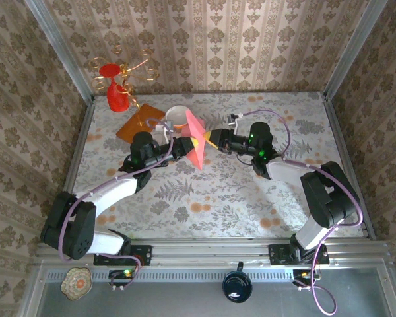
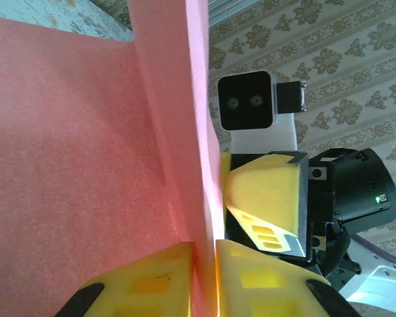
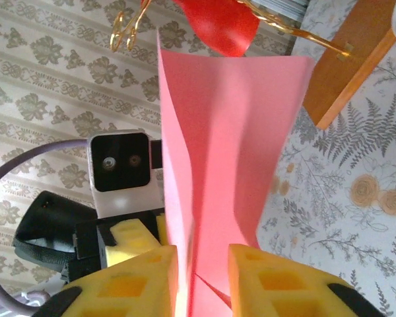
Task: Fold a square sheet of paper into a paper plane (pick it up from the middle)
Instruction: Turn over the paper at the center of the table.
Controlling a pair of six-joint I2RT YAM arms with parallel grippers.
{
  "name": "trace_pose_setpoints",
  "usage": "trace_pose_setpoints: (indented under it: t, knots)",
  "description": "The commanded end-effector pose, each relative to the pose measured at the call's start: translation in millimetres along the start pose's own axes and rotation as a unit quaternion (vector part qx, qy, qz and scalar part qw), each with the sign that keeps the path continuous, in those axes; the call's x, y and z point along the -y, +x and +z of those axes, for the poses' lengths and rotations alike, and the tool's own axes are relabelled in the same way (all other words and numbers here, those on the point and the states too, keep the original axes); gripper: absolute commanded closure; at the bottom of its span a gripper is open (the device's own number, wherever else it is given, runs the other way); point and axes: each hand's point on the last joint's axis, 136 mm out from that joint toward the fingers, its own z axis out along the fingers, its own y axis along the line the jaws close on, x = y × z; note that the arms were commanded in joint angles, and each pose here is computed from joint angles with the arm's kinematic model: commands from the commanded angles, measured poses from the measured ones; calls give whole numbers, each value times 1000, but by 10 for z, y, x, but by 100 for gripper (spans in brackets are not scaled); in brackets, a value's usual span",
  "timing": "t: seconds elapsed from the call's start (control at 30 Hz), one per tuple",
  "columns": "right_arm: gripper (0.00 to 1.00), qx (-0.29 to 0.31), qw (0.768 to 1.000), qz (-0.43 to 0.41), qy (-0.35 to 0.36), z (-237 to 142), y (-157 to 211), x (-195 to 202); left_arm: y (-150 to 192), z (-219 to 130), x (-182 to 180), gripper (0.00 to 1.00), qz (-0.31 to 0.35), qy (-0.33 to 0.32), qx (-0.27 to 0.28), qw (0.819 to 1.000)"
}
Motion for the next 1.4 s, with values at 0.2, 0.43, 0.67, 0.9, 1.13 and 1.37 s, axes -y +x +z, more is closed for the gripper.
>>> trace_pose_setpoints:
  t: [0.2,0.43,0.67,0.9,1.13,1.37]
  knots:
    - [53,25,995,-23,92,-325,-83,199,11,-64,-175,86,18,-34,-3,999]
    - [45,55,974,-75,206,-703,-155,341,78,-328,-511,87,135,-264,-60,953]
    - [42,90,943,-115,300,-1070,-217,451,-12,-580,-713,88,267,-469,-127,832]
    - [41,113,923,-104,353,-1351,-236,616,-100,-650,-939,88,353,-609,-177,687]
    - [41,127,914,-81,377,-1526,-245,769,-34,-556,-1328,88,393,-692,-236,557]
    - [41,140,907,-60,392,-1672,-255,885,209,-299,-1713,88,414,-701,-290,504]
